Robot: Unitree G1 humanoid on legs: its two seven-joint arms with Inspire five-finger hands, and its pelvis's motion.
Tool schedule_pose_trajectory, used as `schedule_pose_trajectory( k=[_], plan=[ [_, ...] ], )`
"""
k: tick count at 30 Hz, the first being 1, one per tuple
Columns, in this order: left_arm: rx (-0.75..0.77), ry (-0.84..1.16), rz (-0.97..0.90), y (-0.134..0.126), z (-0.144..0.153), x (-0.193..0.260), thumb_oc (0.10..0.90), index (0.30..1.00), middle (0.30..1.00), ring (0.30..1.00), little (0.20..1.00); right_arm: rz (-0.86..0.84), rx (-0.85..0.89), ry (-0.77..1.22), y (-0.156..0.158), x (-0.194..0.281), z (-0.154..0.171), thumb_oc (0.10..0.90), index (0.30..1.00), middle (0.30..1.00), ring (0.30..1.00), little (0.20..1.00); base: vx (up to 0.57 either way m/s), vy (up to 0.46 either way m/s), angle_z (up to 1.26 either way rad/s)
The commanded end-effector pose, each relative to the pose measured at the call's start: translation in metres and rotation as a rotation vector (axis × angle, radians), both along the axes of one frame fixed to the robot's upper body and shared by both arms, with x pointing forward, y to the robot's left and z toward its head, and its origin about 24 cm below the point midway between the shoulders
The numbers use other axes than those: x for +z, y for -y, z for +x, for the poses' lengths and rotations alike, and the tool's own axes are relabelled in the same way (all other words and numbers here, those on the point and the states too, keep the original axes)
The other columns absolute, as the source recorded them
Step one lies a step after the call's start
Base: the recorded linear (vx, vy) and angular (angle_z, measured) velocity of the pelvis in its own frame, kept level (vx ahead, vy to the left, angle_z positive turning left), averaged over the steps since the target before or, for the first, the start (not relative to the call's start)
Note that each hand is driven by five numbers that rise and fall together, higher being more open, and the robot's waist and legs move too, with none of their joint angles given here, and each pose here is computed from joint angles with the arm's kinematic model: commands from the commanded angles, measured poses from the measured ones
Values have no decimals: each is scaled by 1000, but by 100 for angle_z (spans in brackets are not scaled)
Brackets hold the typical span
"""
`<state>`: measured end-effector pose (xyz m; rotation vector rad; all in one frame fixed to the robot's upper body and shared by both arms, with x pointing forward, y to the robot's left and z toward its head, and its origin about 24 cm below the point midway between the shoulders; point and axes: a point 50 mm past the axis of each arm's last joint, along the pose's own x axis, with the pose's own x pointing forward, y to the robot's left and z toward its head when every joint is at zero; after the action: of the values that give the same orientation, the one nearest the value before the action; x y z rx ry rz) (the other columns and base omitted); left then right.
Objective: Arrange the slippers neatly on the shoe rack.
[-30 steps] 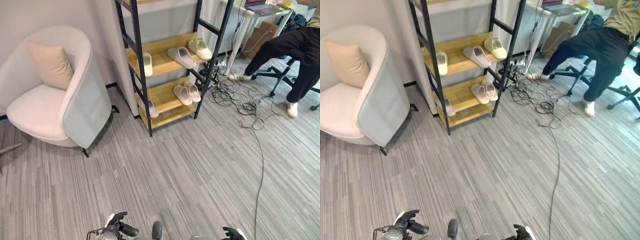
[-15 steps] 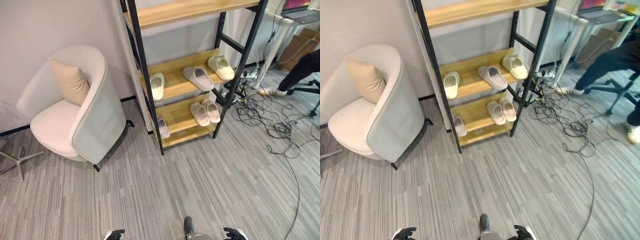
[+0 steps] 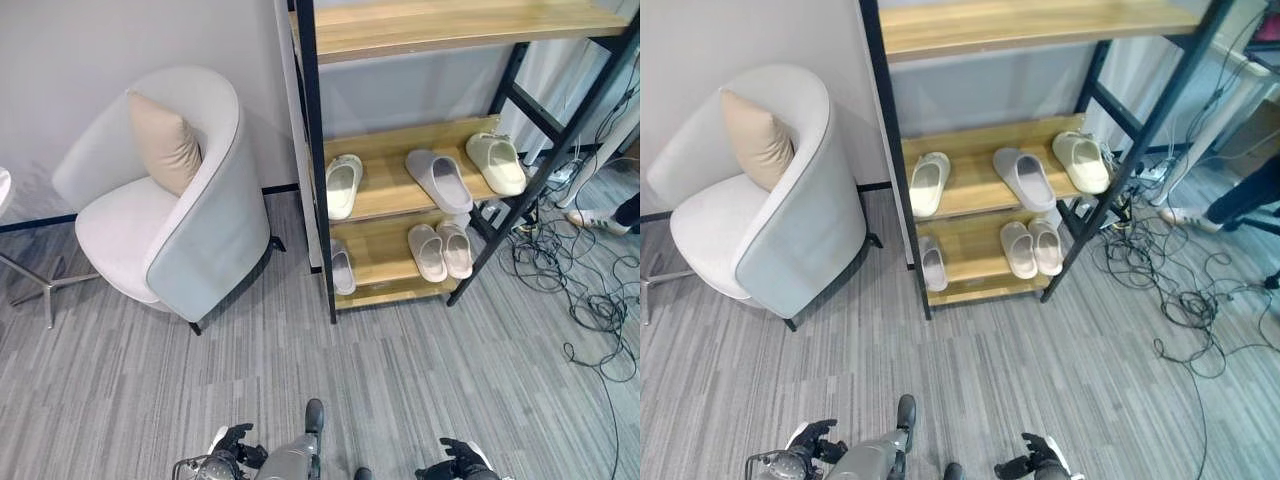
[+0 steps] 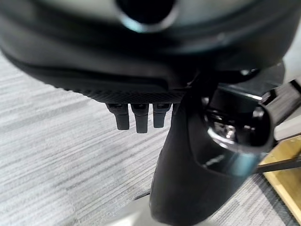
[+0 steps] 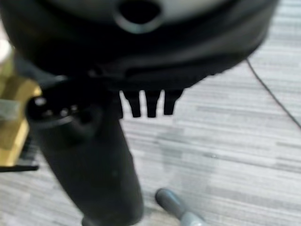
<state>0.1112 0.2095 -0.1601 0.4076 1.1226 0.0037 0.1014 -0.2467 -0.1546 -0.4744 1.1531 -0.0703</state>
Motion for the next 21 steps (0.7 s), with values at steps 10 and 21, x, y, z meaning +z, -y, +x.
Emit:
schedule_pose_trajectory(
  k=[10, 21],
  plan=[
    [-44, 17, -1, 6, 10, 2, 800, 900, 900, 900, 900, -14, 43, 44, 2, 4, 8, 800, 900, 900, 900, 900, 291, -42, 14],
    [8, -14, 7, 4, -4, -3, 800, 900, 900, 900, 900, -17, 35, 30, 7, 5, 6, 800, 900, 900, 900, 900, 248, -285, 15]
  ],
)
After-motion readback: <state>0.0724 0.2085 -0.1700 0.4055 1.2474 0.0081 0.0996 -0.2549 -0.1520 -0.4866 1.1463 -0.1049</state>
